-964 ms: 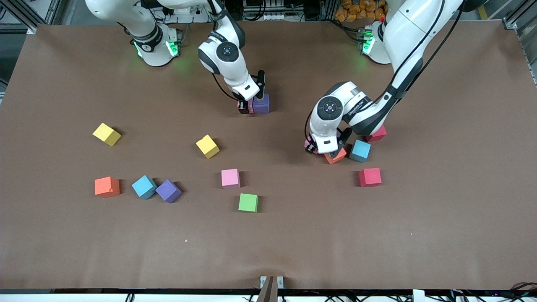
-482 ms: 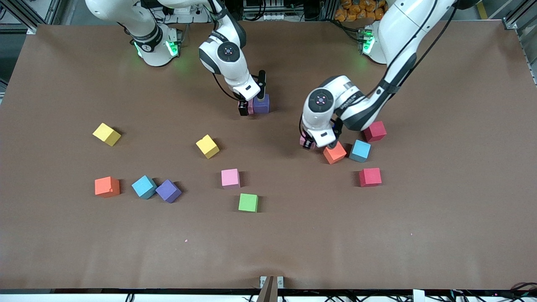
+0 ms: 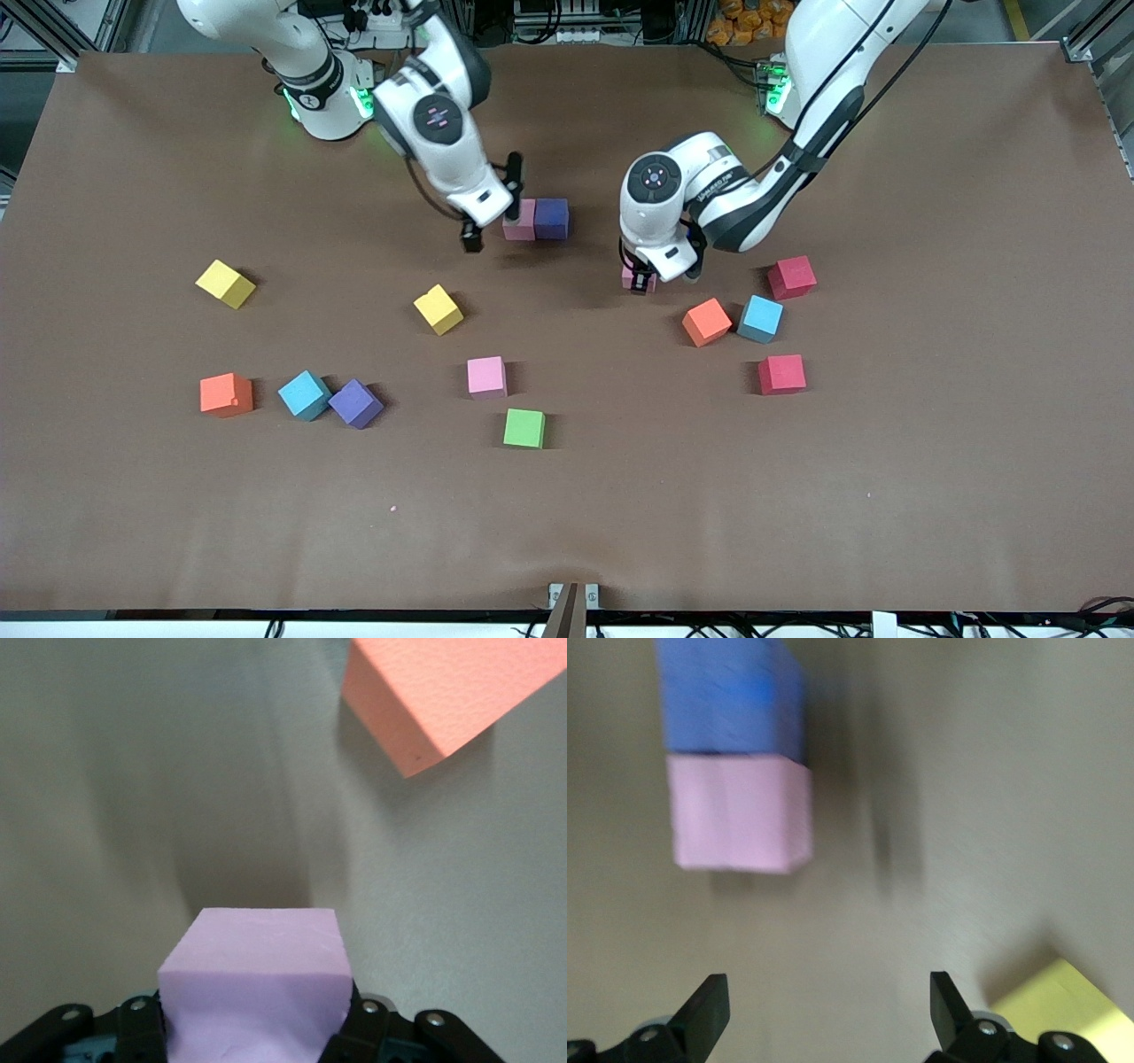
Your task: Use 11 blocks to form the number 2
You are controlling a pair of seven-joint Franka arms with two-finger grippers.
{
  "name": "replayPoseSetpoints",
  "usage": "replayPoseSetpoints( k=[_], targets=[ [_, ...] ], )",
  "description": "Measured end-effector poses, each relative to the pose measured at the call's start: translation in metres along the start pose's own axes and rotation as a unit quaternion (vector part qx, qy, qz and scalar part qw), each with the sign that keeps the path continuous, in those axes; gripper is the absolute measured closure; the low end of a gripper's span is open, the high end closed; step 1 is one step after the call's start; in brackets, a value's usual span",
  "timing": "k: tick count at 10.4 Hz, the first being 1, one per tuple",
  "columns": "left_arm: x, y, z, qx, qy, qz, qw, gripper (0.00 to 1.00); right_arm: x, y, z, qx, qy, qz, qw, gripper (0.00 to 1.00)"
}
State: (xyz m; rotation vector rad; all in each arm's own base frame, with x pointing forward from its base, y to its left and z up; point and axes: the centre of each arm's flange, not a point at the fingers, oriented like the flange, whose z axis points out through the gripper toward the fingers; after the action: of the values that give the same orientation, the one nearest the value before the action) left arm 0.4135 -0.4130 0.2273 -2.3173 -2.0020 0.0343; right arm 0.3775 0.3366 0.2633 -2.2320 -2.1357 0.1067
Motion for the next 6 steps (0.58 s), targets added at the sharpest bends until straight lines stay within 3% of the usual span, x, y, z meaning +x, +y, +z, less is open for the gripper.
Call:
replayPoseSetpoints(
  k=[4,6],
  targets=[
    [-0.043,-0.044,0.006,0.005,0.007,-0.059,0.998,0.37,-0.050,0.074,-0.015,-0.051,0.004,0.042,0.998,0.00],
    [-0.066,-0.070,0.012,0.008,0.012,-0.054,0.998,0.37,-0.081,0.102,0.001,-0.057,0.010,0.075,0.996,0.00]
  ],
)
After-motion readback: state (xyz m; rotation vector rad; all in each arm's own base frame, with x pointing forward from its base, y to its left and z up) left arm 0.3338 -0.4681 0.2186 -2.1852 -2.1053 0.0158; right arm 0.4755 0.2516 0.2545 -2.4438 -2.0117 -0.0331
